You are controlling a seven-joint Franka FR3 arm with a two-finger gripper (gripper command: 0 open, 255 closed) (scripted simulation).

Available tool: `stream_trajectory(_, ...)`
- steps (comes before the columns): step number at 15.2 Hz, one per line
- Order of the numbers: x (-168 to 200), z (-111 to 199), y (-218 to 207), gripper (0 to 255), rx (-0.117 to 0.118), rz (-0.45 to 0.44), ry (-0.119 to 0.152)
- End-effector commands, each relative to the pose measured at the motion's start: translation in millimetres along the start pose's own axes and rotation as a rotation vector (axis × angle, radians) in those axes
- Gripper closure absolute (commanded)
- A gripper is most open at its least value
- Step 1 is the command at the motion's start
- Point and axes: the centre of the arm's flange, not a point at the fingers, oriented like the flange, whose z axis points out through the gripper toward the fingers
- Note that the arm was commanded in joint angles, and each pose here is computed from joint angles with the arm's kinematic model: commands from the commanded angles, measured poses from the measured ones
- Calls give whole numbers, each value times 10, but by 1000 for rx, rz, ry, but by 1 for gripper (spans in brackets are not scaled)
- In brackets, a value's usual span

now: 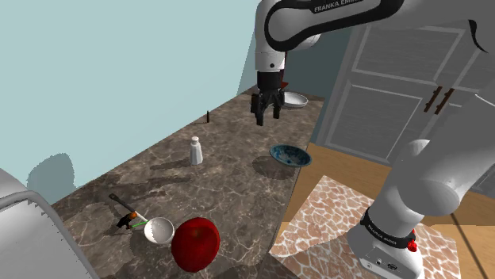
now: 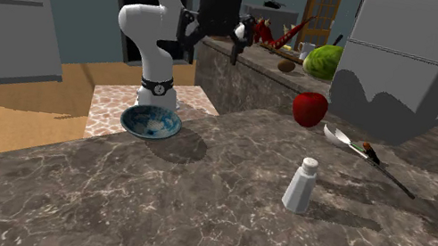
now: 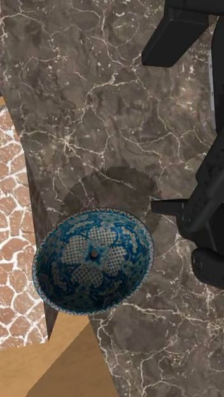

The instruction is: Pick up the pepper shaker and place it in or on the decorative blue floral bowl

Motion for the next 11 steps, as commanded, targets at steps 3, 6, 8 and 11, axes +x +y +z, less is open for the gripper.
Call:
stream_trajectory(3,457,89,-265,0,7,2,-5)
stream_trajectory(6,793,154,-466,0,13,4,-8)
stream_trajectory(8,1017,197,-600,0,16,5,-11)
stream_trajectory(11,1353,261,-800,0,21,6,-14)
